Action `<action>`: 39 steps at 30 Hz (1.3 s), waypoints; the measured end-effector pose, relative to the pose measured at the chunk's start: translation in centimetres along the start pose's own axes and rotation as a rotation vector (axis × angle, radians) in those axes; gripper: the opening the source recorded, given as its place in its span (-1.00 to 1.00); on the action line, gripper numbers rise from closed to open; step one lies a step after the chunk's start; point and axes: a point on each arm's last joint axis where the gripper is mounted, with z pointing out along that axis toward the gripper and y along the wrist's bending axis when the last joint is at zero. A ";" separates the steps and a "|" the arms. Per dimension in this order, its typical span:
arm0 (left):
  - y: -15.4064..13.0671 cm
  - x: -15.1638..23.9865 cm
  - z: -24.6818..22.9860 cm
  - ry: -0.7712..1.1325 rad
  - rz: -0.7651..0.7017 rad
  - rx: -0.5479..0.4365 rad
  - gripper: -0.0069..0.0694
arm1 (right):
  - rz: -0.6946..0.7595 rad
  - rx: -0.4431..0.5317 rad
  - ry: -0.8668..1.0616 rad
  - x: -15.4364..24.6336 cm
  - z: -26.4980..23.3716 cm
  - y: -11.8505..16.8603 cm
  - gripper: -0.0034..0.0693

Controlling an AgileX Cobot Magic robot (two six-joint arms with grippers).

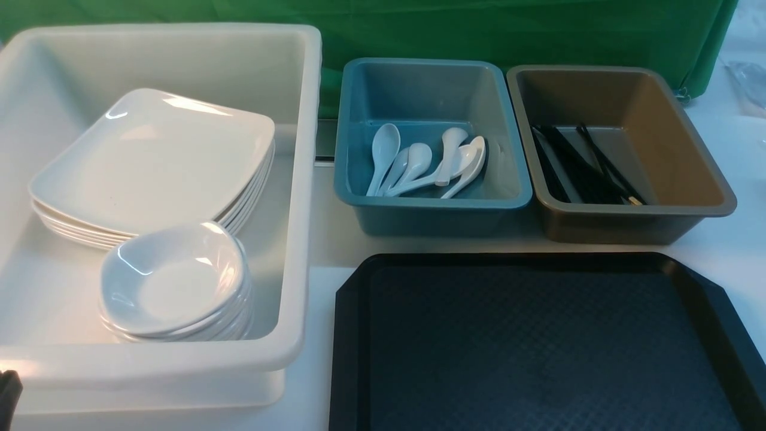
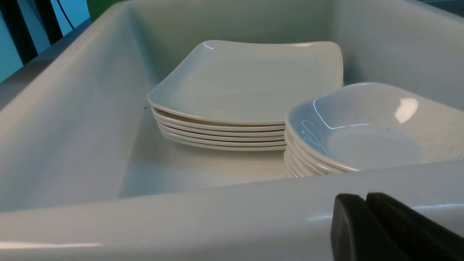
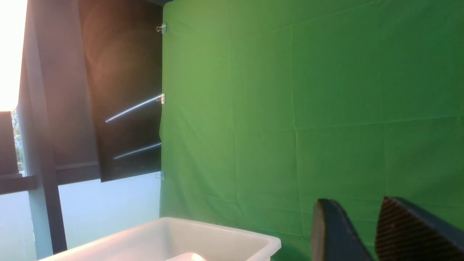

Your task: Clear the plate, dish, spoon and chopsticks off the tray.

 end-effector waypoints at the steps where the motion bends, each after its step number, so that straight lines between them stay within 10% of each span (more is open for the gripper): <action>1: 0.0 0.0 0.0 0.000 0.000 0.000 -0.78 | 0.000 0.000 0.000 0.0 0.0 0.0 -0.26; 39: 0.0 0.0 0.0 -0.001 -0.001 0.000 -0.75 | -0.010 -0.014 0.110 1.7 0.2 0.2 -0.26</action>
